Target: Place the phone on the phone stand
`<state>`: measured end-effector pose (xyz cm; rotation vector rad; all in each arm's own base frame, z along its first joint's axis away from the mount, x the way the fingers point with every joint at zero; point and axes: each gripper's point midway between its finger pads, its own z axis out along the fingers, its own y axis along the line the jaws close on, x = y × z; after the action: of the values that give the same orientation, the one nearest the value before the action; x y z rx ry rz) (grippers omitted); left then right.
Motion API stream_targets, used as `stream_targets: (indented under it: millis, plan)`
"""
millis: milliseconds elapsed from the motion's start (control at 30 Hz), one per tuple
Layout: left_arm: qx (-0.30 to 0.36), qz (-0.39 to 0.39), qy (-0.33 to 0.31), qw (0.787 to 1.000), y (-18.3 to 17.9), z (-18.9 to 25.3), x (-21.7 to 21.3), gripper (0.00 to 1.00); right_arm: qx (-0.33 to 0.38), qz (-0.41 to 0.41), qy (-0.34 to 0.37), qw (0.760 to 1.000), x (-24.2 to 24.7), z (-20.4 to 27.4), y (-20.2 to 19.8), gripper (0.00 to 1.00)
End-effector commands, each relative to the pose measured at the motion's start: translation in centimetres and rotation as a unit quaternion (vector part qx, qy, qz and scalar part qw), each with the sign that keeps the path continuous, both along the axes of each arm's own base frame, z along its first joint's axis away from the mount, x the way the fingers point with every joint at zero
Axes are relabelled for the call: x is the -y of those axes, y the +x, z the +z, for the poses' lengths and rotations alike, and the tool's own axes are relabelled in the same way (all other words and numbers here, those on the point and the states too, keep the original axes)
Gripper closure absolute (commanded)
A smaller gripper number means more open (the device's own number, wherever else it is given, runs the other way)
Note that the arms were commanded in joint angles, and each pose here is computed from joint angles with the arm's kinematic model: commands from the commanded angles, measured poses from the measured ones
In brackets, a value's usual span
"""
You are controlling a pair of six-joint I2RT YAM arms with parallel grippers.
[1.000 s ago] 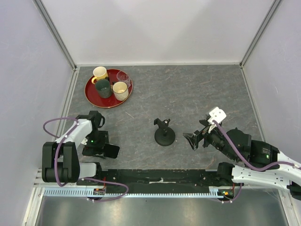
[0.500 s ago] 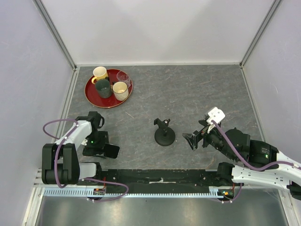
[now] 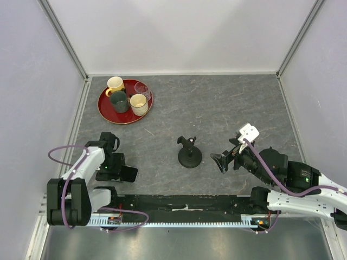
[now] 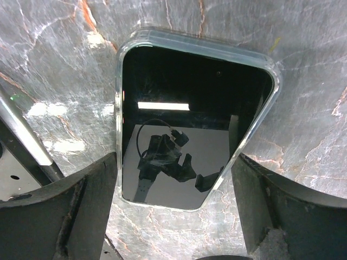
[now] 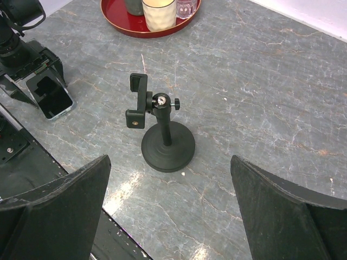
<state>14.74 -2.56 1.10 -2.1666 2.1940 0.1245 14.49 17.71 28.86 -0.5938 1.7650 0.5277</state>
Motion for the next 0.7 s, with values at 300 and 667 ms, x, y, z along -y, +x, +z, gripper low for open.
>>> stream_targets:
  millis: [300, 667]
  plan:
    - [0.002, 0.023, 0.001, 1.0, -0.6, -1.0, -0.1, 0.23, 0.006, 0.001, 0.013, 1.0, -0.2, 0.6, 0.0, 0.02]
    - [0.045, 0.018, 0.011, 0.999, 0.1, -0.6, -0.4, 0.54, 0.004, 0.001, 0.016, 1.0, -0.2, 0.6, 0.0, 0.02]
